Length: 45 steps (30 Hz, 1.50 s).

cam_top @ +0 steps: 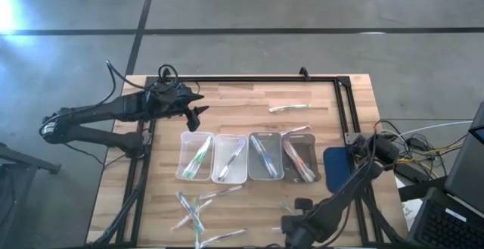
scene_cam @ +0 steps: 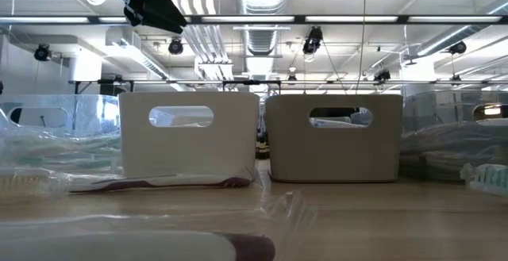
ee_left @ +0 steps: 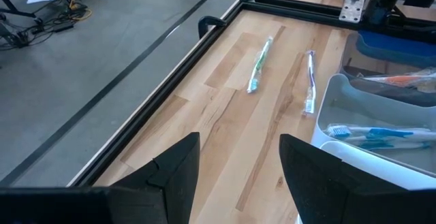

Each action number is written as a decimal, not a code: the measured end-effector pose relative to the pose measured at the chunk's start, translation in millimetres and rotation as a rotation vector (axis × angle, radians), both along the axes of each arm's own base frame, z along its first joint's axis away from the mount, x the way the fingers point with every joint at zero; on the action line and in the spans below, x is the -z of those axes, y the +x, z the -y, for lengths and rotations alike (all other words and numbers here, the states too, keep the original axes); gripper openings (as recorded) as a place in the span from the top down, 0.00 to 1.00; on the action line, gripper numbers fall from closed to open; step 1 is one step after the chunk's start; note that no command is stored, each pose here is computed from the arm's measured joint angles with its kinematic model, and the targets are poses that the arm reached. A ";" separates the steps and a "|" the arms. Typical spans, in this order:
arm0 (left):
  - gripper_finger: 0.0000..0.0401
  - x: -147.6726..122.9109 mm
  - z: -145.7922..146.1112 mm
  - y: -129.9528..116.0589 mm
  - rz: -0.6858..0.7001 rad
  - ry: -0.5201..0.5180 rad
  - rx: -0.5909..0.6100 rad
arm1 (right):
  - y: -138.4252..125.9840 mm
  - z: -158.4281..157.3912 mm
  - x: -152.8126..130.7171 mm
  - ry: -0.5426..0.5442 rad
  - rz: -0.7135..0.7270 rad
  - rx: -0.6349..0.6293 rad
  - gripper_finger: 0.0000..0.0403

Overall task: Pick & Place Toothbrushes
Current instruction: Put the purple toothbrush into the white bin

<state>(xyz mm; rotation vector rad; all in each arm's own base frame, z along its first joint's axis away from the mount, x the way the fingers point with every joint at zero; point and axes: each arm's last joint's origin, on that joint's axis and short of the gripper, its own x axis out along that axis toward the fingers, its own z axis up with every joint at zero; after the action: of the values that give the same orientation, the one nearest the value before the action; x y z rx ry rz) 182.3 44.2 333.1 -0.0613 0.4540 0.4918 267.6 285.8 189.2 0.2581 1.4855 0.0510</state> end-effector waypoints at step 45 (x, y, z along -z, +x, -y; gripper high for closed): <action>0.48 84.5 38.4 18.3 0.555 0.192 0.643 | 51.6 107.7 -88.3 -0.347 0.891 -0.130 0.96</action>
<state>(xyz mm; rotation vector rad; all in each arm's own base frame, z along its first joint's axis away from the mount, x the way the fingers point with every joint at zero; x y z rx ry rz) 200.5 5.8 248.5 0.1300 -0.1300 -0.1252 319.2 178.1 277.5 -0.1421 0.6018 0.0080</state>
